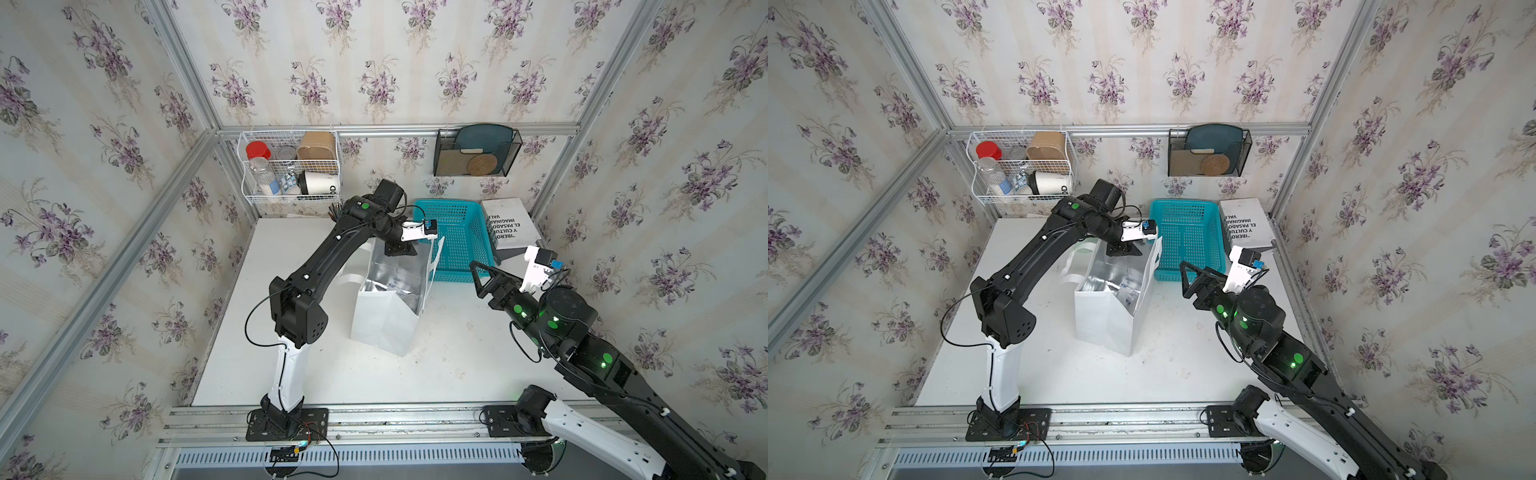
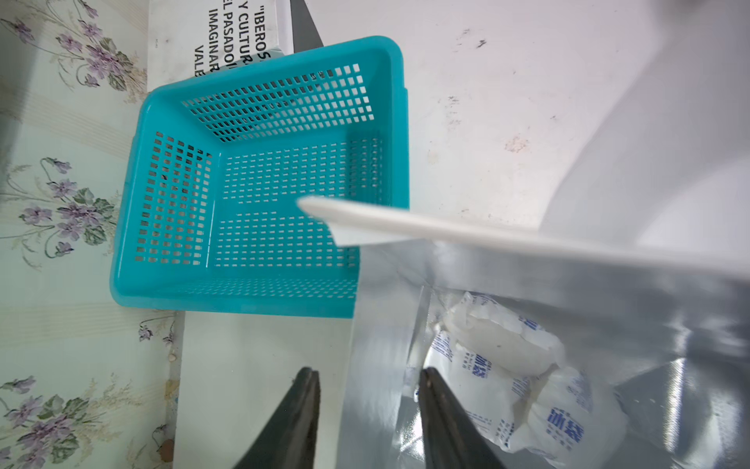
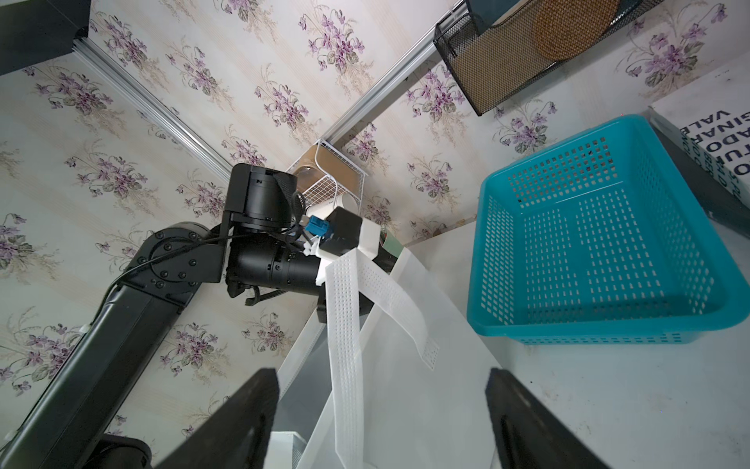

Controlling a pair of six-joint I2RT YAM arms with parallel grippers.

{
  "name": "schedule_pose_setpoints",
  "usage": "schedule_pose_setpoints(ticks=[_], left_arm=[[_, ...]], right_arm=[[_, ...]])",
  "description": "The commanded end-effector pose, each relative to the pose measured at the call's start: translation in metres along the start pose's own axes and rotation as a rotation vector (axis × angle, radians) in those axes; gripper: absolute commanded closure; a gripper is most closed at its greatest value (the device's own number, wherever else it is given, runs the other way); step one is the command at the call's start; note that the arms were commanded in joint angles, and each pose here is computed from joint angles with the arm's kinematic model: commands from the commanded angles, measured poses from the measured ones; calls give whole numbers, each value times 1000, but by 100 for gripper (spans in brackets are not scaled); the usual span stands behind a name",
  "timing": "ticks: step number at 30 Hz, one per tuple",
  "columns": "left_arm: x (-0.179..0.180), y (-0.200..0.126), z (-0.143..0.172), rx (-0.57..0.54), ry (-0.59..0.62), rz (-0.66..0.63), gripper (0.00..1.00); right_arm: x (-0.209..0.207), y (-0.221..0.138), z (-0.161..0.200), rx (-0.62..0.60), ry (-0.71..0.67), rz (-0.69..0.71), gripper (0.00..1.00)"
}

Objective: Place the ice pack in the delivery bag
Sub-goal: Adjust the delivery bag at the center of the board.

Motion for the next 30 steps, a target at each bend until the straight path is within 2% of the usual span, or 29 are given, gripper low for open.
schedule_pose_setpoints(ticks=[1, 3, 4, 8, 11, 17, 23, 25, 27, 30], left_arm=[[10, 2, 1, 18, -8, -40, 71], [9, 1, 0, 23, -12, -41, 96], [9, -1, 0, 28, -19, -44, 100], [5, -17, -4, 37, -74, -55, 100], [6, -36, -3, 64, -192, -101, 100], [13, -79, 29, 224, -585, -273, 100], [-19, -114, 103, 442, -1131, -365, 100], [-30, -126, 120, 449, -1298, -408, 100], [-37, -135, 127, 418, -1403, -454, 100], [-48, -140, 123, 359, -1496, -490, 100]], right_arm=[[3, -4, -2, 0, 8, -11, 14], [2, -6, -3, -1, 6, -11, 15], [2, -6, -3, 0, 3, -9, 15], [1, -4, 0, 11, -16, -6, 14], [1, -1, 2, 17, -32, -3, 14], [2, 11, 15, 71, -89, -16, 14], [4, 27, 40, 180, -109, -42, 13], [4, 34, 50, 219, -89, -45, 13], [4, 43, 63, 278, -49, -51, 11], [4, 65, 88, 410, 34, -42, 10]])
Point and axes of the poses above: each gripper's point midway between its finger pads, its own y axis out along the fingers, its own x axis along the line the jaws close on, z = x × y, the point moved 1 cm from there along -y, back along the fingers, and after that the axes turned 15 degrees about y, right-handed, at the moved point
